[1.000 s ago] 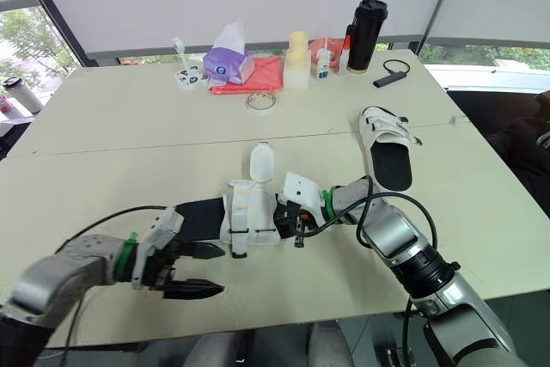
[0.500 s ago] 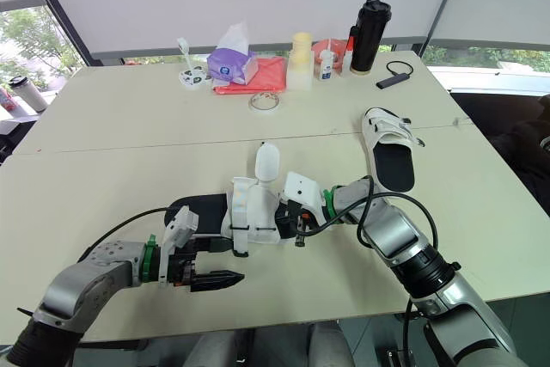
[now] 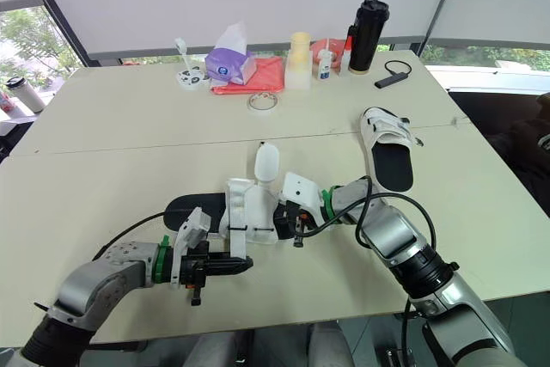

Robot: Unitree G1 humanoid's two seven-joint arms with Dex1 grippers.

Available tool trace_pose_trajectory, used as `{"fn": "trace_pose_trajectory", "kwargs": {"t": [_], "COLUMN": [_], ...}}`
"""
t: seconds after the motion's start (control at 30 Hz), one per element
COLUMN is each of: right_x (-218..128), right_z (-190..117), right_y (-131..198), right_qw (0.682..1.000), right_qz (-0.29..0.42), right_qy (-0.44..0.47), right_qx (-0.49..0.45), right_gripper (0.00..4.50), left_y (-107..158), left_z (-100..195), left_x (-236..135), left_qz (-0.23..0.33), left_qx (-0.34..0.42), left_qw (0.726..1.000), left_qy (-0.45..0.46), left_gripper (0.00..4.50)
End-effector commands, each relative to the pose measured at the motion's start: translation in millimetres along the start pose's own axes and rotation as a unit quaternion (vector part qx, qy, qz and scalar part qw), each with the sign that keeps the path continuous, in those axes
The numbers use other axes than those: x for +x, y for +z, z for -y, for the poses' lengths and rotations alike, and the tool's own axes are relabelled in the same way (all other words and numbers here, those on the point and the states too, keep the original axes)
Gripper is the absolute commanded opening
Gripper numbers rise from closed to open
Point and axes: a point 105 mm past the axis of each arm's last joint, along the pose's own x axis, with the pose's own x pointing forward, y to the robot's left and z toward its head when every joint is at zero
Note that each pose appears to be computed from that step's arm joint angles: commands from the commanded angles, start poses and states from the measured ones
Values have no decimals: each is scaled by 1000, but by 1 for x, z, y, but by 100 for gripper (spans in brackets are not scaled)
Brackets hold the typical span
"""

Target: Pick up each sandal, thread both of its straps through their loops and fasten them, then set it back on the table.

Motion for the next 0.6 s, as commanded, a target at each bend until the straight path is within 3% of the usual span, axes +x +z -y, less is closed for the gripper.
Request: {"fn": "trace_pose_trajectory", "kwargs": {"t": [0.03, 0.33, 0.6], "right_x": [3, 4, 4], "right_z": [0, 1, 1], "right_y": [-18, -18, -18], "right_qw": [999, 999, 999], "right_qz": [-34, -34, -33], "right_qy": [-5, -7, -8], "right_qx": [18, 16, 15], "right_gripper": [0, 0, 0], "left_y": [17, 50, 100], "left_z": [17, 67, 61], "left_x": [-9, -25, -30], "left_qz": [13, 3, 62], "left_qx": [18, 33, 62], "left_qw": [999, 990, 989], "left_qy": [-38, -135, -121], "left_gripper": [6, 6, 6]}}
